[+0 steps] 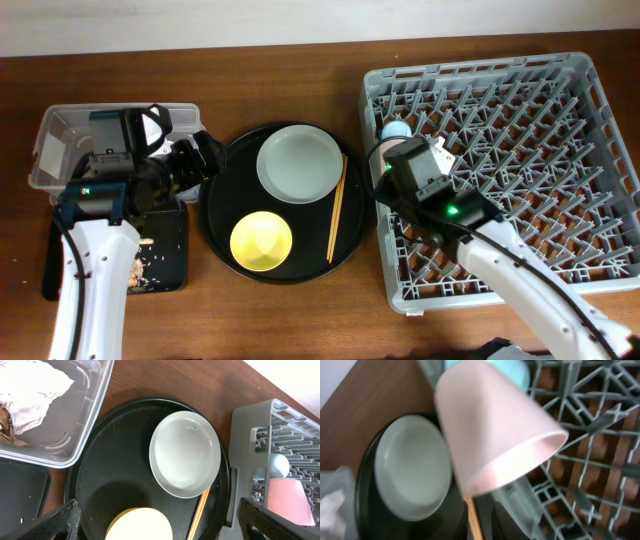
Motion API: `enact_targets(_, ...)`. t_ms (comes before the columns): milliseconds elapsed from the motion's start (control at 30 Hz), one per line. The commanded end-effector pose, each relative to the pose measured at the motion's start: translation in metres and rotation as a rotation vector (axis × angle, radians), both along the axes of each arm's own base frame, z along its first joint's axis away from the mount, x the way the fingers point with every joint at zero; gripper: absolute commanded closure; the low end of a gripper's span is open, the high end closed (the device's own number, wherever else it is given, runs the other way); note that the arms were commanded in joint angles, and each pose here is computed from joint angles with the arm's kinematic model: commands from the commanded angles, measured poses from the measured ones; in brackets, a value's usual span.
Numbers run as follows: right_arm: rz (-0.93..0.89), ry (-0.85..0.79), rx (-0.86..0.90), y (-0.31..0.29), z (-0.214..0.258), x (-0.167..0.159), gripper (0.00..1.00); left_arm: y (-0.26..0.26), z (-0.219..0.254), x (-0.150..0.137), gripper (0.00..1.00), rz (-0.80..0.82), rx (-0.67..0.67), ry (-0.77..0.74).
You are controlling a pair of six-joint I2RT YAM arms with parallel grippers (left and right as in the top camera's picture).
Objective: Sort waste into correct bins and load items into the dishwasher rack
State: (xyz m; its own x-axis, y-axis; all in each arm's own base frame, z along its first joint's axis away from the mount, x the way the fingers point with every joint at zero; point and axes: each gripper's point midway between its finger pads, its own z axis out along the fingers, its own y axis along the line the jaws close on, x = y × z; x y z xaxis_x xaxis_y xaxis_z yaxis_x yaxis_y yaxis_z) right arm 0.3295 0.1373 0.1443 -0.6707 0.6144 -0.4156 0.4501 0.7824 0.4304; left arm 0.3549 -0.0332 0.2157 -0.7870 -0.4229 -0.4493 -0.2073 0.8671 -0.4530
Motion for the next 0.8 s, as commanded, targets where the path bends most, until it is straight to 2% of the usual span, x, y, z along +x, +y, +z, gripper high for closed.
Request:
enact_targets(0, -0.074, -0.008, -0.059, -0.009, -0.015, 0.01, 0.8, 0.001, 0.002, 0.001, 0.01, -0.005, 0.011, -0.011)
enact_targets(200, -0.028, -0.057, -0.049, 0.002, -0.014, 0.026, 0.81, 0.001, 0.002, 0.001, 0.01, -0.005, 0.011, -0.011)
enact_targets(333, -0.025, -0.058, -0.044, 0.001, -0.01, 0.023, 0.81, 0.001, 0.002, 0.001, 0.01, -0.005, 0.011, -0.011)
enact_targets(467, 0.097, -0.078, -0.015, 0.014, 0.005, 0.016, 0.78, 0.001, 0.002, 0.001, 0.01, -0.005, 0.011, -0.011)
enact_targets(633, 0.104, -0.122, 0.017, 0.014, 0.026, 0.01, 0.76, 0.001, 0.002, 0.001, 0.01, -0.005, 0.011, -0.011)
enact_targets(767, 0.1, -0.117, 0.009, 0.013, 0.024, 0.01, 0.72, 0.001, 0.002, 0.001, 0.01, -0.005, 0.011, -0.011)
